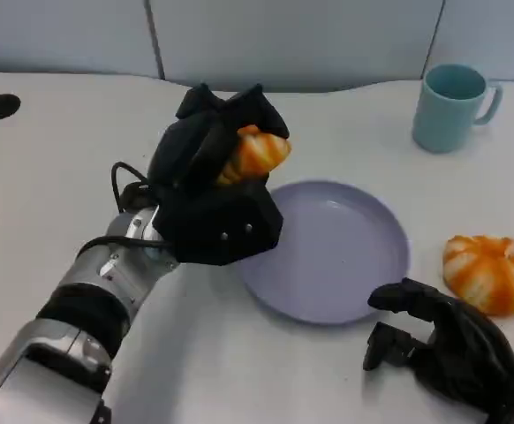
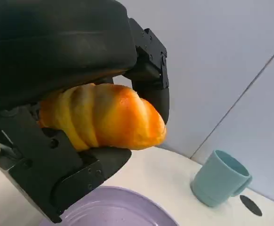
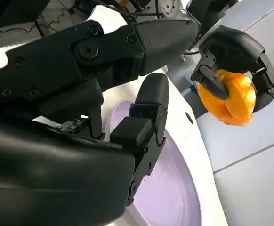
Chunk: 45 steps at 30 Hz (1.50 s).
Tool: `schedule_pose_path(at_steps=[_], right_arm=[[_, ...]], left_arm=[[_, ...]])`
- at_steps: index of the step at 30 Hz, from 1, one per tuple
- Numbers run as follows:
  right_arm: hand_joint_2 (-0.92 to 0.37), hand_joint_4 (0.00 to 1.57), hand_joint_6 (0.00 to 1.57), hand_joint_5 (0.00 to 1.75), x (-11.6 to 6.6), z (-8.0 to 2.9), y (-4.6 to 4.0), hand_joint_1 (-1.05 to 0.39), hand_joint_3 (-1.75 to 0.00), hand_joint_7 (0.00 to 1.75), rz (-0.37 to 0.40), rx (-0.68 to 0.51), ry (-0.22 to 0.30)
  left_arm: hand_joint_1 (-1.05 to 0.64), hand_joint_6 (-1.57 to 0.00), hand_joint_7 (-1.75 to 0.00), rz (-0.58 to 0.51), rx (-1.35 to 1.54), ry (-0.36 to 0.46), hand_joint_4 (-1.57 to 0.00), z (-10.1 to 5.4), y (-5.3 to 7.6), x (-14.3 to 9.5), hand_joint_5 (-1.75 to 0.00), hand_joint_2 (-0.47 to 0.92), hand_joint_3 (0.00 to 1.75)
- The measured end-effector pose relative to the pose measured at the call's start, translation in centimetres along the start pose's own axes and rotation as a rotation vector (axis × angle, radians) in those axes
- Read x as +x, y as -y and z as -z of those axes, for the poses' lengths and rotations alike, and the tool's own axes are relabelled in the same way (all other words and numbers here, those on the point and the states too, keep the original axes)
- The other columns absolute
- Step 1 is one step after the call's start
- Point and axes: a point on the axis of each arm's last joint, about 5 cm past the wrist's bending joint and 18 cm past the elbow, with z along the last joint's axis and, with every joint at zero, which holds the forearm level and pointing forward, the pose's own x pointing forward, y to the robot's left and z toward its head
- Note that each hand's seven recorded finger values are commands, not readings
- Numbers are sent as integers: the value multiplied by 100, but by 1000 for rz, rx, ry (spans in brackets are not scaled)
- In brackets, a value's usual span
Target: Grasp the bread from the table and place it into the plate.
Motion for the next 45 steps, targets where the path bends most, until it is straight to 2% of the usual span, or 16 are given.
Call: schedule_pose_path(at_steps=[4,12,14,18,21,26,33,37,43,44,45], right_arm=[[-92,59,71,146,8,3,-18,-49,-24,84,-1,-4,1],[-92,59,71,147,4,6,-22,-49,-24,86,3,-5,3],[-92,56,69,147,4,6,-23,-48,-26,88,3,-5,3],[-92,58,68,149,-10,2,-14,-48,-23,89,14,-1,2],[-92,60,69,149,7,10,7,-47,-21,90,0,17,3],[-92,61,70,148,-17,13,64,-47,-20,90,1,38,31],[-92,61,70,148,-15,11,76,-47,-20,89,-1,35,37],[-92,62,65,151,-20,13,81,-46,-22,104,1,34,40],[-92,62,64,151,-33,14,90,-46,-22,107,11,31,52],[-92,62,64,151,-34,14,91,-46,-22,107,12,31,52],[-92,63,64,149,-35,14,92,-46,-21,107,12,31,53]], left_arm=[[-23,-81,-175,73,42,65,-97,-43,66,-7,-175,36,154],[-23,-81,-175,78,45,72,-97,-47,70,-7,-175,37,154],[-25,-83,-175,78,45,72,-102,-47,70,-7,-175,36,153],[-26,-81,-175,225,190,125,-101,-124,187,52,-175,42,141],[-28,-81,-175,278,209,151,-101,-190,243,91,-175,46,132],[-29,-81,-175,285,220,156,-101,-200,211,123,-175,46,132],[-29,-81,-175,288,222,149,-101,-185,209,115,-175,46,132],[-29,-85,-175,301,227,150,-104,-188,214,116,-175,45,136],[-29,-85,-175,336,243,149,-105,-189,229,111,-175,44,139],[-33,-72,-159,336,243,148,-90,-189,230,111,-161,46,128],[-43,-50,-117,336,244,148,-65,-189,230,111,-125,61,86]])
